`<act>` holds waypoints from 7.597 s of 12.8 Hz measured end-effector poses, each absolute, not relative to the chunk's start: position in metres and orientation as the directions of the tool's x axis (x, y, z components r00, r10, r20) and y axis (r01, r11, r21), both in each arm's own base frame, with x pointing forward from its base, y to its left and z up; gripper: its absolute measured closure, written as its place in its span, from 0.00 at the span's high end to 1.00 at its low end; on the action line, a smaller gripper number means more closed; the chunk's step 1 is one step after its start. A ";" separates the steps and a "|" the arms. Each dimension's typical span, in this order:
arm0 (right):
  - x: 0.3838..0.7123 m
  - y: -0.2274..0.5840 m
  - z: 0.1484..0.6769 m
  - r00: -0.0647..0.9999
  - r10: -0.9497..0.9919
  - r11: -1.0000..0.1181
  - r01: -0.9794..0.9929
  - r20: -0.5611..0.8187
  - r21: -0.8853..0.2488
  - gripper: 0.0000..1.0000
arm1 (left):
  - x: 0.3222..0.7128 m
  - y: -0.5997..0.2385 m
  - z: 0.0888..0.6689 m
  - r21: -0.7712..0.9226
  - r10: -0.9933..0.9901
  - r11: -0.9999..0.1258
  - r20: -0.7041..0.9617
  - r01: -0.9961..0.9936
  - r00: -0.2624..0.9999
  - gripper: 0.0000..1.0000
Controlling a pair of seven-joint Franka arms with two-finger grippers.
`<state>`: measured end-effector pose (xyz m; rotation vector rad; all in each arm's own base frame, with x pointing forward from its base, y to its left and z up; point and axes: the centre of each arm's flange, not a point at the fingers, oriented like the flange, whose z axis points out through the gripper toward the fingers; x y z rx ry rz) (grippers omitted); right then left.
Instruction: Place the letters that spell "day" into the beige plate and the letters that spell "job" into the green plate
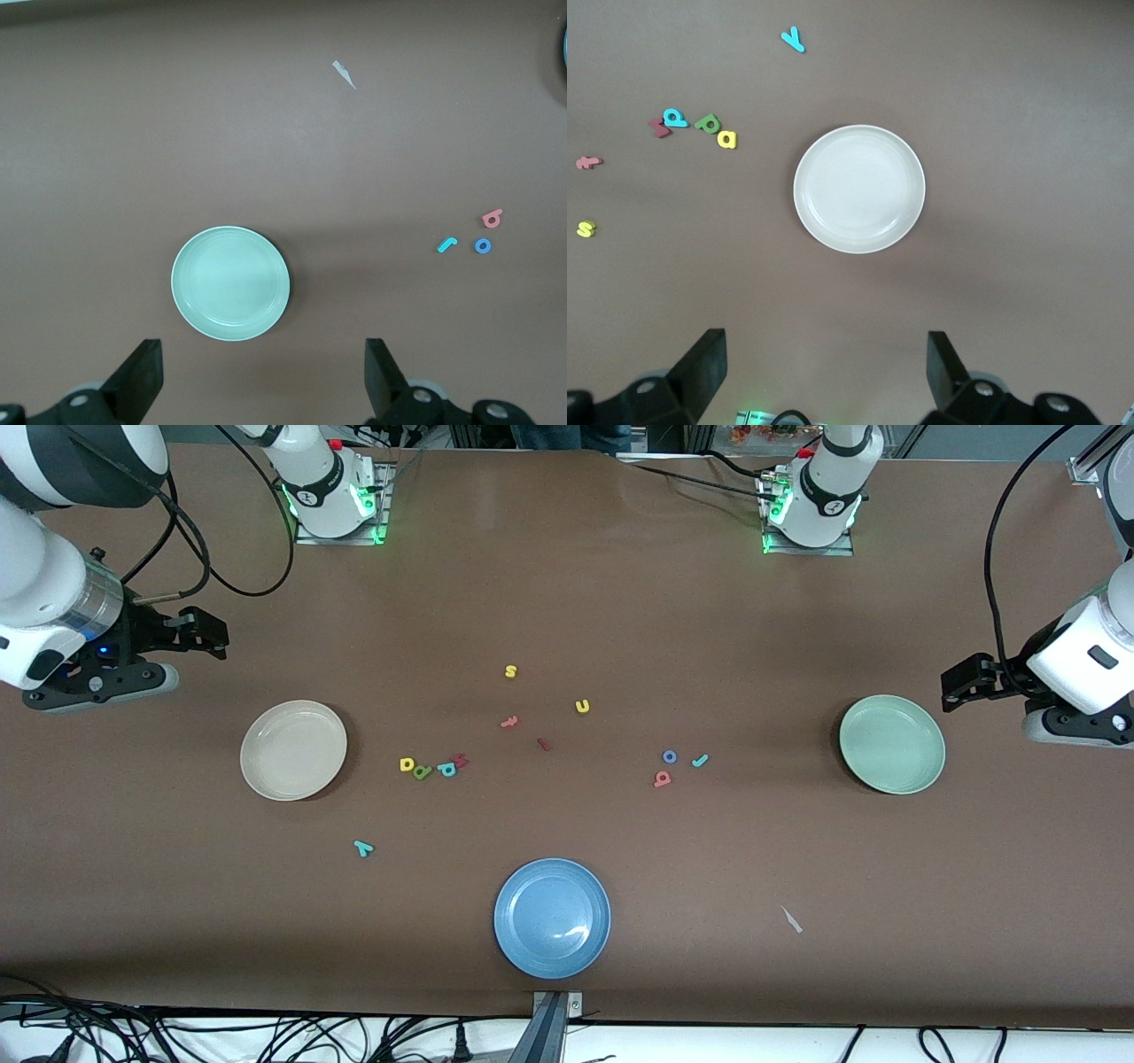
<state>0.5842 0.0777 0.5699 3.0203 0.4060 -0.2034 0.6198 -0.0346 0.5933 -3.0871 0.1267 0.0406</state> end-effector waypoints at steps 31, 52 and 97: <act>0.593 0.087 0.564 0.968 0.230 -0.973 0.230 -0.103 -0.013 1.00 | 0.618 -0.022 0.591 -0.202 -0.074 -0.976 -0.065 -0.085 0.995 1.00; 0.588 0.091 0.563 0.966 0.219 -0.976 0.219 -0.137 -0.020 1.00 | 0.618 -0.014 0.549 -0.093 0.047 -0.995 -0.172 0.031 0.984 1.00; 0.588 0.092 0.564 0.967 0.216 -0.976 0.216 -0.136 -0.020 1.00 | 0.636 -0.166 0.396 0.032 0.488 -0.864 -0.196 0.503 0.851 0.98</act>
